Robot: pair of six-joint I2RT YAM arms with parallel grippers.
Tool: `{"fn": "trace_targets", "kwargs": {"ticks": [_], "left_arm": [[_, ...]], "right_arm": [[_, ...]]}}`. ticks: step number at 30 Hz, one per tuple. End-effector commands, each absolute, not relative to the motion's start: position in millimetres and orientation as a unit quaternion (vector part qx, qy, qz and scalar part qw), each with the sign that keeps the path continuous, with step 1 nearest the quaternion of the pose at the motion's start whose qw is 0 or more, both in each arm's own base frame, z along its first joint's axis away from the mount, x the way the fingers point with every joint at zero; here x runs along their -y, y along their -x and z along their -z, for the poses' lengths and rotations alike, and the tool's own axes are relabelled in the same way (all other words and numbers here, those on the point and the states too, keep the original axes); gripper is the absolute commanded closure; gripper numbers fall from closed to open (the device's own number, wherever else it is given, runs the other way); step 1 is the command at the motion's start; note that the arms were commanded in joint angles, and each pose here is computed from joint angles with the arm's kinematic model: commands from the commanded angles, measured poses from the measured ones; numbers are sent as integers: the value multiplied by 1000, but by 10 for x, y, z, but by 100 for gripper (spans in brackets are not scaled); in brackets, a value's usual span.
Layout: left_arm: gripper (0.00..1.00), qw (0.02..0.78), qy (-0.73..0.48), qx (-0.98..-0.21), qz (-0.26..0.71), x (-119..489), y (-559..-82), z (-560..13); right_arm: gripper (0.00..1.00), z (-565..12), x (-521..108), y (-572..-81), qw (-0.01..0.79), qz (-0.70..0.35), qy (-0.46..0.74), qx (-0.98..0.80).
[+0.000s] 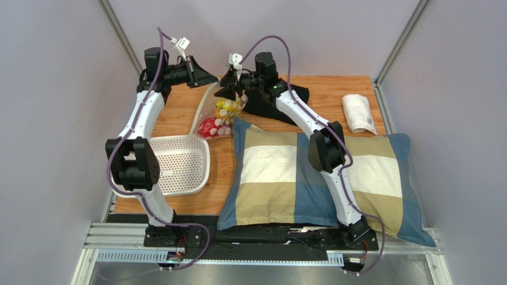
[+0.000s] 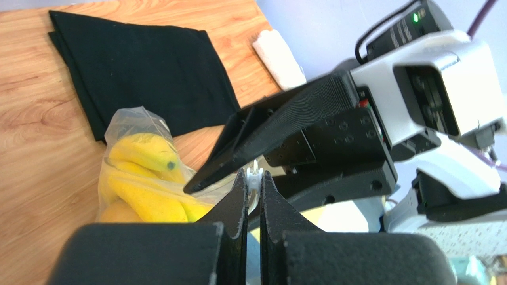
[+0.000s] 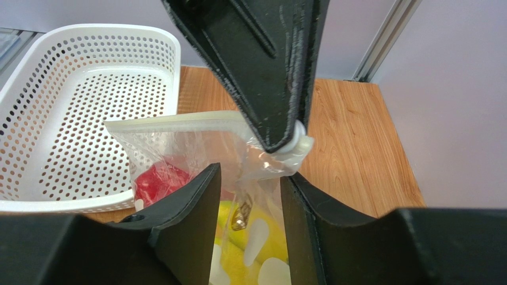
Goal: Open the zip-top bag and remove the fake food
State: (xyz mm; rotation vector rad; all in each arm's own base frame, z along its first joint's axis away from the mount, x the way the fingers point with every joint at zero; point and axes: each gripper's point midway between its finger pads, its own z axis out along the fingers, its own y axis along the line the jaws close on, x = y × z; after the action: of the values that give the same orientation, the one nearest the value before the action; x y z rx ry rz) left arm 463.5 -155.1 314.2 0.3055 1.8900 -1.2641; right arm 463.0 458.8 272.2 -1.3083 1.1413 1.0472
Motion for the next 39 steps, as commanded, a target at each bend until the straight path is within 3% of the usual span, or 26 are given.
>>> {"fn": "trace_targets", "kwargs": {"ticks": [1,4,7,8,16,27,37,38,39], "left_arm": [[100,456,-205,-709,497,1621,-4406,-3490],[100,452,-208,-714,492,1608,-4383,-3449],[100,449,-207,-720,487,1597,-4365,-3421],[100,449,-209,-723,482,1589,-4360,-3400],[100,461,-181,-768,407,1413,-4439,-3163],[100,490,-140,-794,333,1195,-4357,-2927],[100,490,-121,-784,362,1136,-4309,-3099],[100,483,-129,-779,377,1180,-4323,-3104],[100,484,-131,-776,382,1186,-4350,-3140]], "right_arm": [[56,-3275,-4535,-4636,578,-428,544,-433],[62,-3324,-4519,-4674,587,-419,540,-434],[94,-3352,-4494,-4703,591,-415,538,-435],[100,-3355,-4478,-4712,591,-416,536,-437],[100,-3613,-4365,-4722,591,-463,494,-438],[100,-3447,-4310,-4709,535,-549,428,-479],[100,-3522,-4342,-4551,503,-595,421,-464],[93,-3620,-4353,-4465,510,-596,430,-447],[78,-3534,-4370,-4441,501,-596,430,-457]]}}
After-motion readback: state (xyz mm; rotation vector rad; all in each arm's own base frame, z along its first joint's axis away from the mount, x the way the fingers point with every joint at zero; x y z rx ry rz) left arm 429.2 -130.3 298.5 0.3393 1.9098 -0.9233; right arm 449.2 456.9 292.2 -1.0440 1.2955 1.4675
